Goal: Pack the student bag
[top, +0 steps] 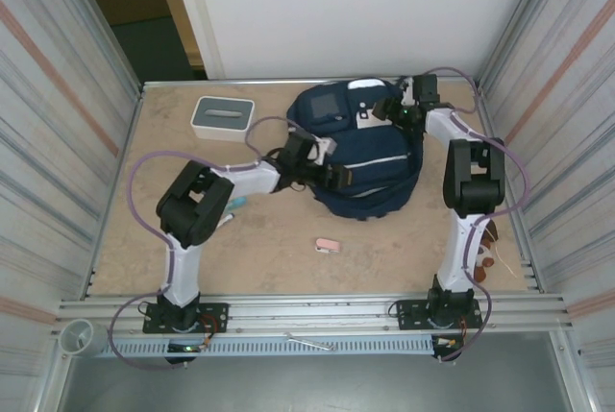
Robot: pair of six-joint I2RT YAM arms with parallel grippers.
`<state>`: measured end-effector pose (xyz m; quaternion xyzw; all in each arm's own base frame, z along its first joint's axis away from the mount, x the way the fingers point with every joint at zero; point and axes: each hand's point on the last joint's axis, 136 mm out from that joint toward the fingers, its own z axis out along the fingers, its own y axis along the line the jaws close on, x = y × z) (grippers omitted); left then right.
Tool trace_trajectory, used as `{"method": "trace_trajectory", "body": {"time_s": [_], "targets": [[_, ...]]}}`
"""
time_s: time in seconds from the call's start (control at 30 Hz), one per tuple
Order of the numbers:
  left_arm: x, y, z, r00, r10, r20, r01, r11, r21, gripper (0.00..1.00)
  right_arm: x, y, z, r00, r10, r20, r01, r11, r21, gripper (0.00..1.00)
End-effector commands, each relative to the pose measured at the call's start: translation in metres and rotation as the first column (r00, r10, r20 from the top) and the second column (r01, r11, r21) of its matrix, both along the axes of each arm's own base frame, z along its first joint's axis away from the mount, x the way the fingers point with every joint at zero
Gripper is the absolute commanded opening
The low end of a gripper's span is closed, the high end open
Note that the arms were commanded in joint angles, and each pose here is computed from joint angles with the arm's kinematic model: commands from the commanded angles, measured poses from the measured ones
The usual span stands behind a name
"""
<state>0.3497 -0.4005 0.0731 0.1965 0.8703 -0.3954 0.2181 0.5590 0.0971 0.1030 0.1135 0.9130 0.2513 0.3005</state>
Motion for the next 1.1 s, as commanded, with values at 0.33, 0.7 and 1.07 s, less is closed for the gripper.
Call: {"method": "trace_trajectory", "body": {"time_s": [0.33,0.7,1.07], "targets": [[-0.090,-0.028,0.105,0.743,-0.471,0.476,0.488,0.867,0.096,0.83,-0.026,-0.022,0.107,0.993,0.000,0.121,0.045,0.928,-0.371,0.77],[-0.010,0.098,0.080,0.234,-0.725,0.647,0.227,0.688,0.689,0.75,-0.174,0.013,0.036,0.997,0.068,-0.030,-0.068,0.997,-0.022,0.71],[0.059,0.076,0.017,0.071,-0.891,0.449,0.181,0.454,0.872,0.75,-0.171,-0.035,-0.016,0.991,-0.054,-0.123,0.041,0.993,-0.110,0.63]]}}
